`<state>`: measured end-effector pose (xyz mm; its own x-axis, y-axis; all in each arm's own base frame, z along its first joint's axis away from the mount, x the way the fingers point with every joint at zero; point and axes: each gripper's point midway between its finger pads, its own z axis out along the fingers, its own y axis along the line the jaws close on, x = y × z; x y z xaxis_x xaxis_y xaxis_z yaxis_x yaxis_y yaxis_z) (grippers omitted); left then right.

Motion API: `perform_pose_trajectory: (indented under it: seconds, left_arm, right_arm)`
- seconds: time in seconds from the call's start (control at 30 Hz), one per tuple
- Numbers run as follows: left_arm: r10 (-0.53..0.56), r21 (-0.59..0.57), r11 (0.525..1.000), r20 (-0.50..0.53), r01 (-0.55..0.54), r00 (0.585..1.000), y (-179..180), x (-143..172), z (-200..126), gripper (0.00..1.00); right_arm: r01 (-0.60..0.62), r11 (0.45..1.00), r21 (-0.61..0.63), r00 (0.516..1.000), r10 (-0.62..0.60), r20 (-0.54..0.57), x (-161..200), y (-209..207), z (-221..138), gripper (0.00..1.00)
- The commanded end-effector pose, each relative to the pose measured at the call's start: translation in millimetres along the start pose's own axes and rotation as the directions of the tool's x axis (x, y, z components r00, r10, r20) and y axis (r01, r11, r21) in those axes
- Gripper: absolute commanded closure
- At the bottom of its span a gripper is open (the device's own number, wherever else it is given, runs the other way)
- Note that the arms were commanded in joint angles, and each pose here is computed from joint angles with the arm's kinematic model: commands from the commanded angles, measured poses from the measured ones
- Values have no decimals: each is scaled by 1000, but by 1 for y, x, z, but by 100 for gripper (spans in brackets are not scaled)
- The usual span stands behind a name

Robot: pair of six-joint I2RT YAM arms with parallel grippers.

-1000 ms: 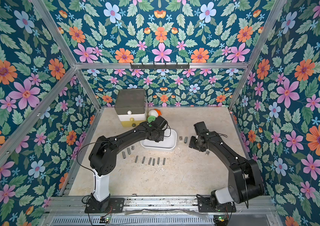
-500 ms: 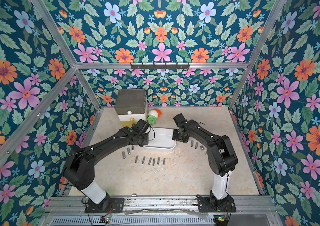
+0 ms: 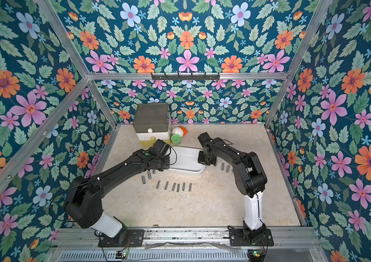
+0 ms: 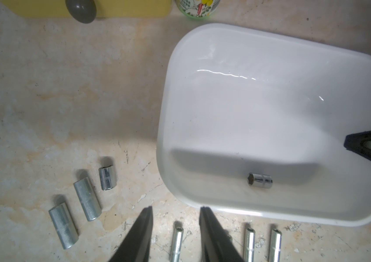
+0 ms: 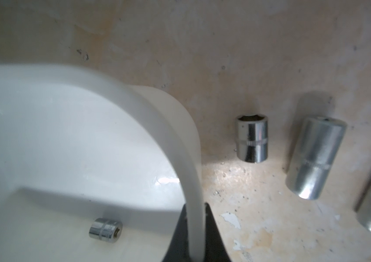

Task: Take out the socket from the storage box
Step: Pick up the storage box at the center of the board.

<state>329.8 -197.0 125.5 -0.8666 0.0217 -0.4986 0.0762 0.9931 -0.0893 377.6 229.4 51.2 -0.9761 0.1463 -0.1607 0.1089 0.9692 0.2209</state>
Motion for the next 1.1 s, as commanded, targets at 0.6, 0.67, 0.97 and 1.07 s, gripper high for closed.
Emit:
perform_pose_trajectory:
  seconds: [0.6, 0.67, 0.97, 1.07]
  left_arm:
    - [68, 60, 996, 5, -69, 998, -17, -18, -13, 55]
    - [79, 70, 994, -10, -79, 997, -22, -19, -10, 54]
    - [93, 85, 992, -47, -89, 995, -37, -24, 14, 46]
    - [100, 134, 987, -45, -93, 994, -56, -27, 26, 42]
  right_arm:
    - [-1, 999, 32, 986, 7, -166, 18, -15, -10, 100]
    - [5, 999, 45, 986, 2, -165, 18, -16, -10, 100]
    - [32, 996, 80, 988, -19, -154, 14, -22, -10, 100]
    - [37, 997, 74, 987, -25, -156, 13, -20, -9, 100]
